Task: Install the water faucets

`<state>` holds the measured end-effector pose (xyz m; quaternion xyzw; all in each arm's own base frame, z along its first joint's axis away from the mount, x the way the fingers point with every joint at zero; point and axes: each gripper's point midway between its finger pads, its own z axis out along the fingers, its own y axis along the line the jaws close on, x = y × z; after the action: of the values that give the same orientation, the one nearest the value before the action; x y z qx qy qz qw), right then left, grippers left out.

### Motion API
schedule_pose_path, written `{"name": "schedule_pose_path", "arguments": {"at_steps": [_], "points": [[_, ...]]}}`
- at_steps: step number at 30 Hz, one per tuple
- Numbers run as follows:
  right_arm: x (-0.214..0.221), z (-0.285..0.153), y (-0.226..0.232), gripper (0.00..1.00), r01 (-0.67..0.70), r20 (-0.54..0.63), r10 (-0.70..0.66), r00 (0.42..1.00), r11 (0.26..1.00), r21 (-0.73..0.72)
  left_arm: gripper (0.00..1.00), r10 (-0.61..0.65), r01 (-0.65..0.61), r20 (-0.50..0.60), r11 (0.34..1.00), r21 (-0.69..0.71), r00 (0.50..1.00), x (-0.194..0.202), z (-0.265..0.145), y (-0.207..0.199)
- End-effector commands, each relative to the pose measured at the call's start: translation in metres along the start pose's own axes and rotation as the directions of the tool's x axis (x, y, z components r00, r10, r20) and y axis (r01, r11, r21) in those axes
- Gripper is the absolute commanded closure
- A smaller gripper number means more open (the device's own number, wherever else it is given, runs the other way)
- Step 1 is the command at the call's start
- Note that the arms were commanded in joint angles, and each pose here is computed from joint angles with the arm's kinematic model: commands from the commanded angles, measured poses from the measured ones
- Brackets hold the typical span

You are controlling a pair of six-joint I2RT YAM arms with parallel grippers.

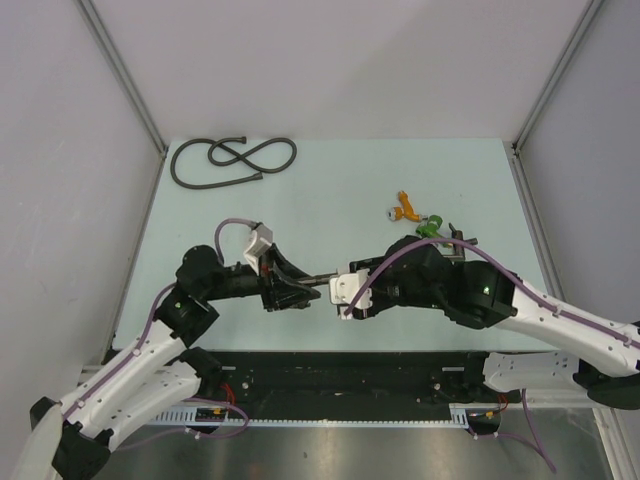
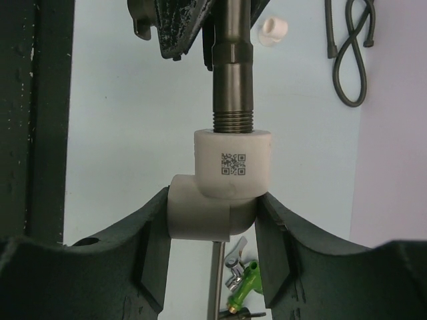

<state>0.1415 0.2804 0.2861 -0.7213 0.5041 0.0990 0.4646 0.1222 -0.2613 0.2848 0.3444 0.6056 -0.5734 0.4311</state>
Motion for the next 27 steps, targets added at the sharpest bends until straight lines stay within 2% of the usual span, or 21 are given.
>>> {"name": "schedule_pose_path", "arguments": {"at_steps": [1,6,12,27], "points": [[-0.065,-0.004,-0.005,1.00,-0.055,0.257,0.070,0.964,0.996,-0.065,0.97,0.269,-0.271,0.043,0.962,0.031,0.962,-0.020,0.007,-0.009],[-0.068,-0.007,-0.003,1.00,-0.082,0.277,0.110,0.955,0.991,-0.109,0.96,0.401,-0.401,0.024,0.913,0.067,0.916,-0.016,0.010,-0.014],[-0.073,-0.012,0.000,1.00,-0.121,0.299,0.165,0.940,0.980,-0.160,0.95,0.515,-0.517,0.050,0.852,0.076,0.856,-0.022,0.013,-0.022],[-0.063,-0.011,-0.005,1.00,-0.263,0.285,0.326,0.902,0.935,-0.237,1.00,0.720,-0.719,0.103,0.693,-0.052,0.686,-0.046,0.010,-0.024]]}}
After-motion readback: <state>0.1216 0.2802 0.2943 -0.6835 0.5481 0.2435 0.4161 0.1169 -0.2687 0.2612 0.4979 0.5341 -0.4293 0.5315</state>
